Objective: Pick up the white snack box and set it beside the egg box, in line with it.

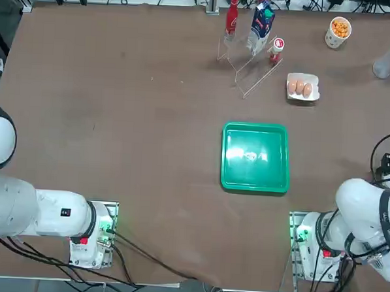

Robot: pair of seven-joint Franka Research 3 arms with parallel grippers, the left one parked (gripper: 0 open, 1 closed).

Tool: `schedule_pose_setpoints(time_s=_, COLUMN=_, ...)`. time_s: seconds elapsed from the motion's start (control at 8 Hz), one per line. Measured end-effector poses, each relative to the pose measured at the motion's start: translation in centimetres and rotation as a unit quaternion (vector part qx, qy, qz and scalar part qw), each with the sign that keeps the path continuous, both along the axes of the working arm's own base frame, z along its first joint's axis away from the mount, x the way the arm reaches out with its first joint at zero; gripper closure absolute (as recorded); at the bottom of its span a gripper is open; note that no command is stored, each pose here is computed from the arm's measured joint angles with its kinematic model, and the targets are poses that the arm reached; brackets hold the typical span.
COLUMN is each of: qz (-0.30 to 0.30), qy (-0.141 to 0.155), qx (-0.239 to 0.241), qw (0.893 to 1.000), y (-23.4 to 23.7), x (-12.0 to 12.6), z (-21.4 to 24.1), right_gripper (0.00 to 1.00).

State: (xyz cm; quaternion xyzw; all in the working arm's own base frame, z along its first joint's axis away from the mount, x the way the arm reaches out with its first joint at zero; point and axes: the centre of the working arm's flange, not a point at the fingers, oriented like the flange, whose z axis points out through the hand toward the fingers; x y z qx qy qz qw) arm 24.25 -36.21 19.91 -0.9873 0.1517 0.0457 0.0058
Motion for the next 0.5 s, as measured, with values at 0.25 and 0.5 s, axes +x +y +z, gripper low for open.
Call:
schedule_pose_setpoints(time_s=0.25, qz=-0.001, qy=-0.004, qx=-0.007, qw=1.000, y=-0.6, x=0.3, z=0.7, right_gripper=0.98)
schedule_pose_setpoints(time_s=0.5, qz=0.007, qy=0.010, qx=0.004, qw=1.000, y=-1.2, x=1.3, z=3.4, right_gripper=0.98)
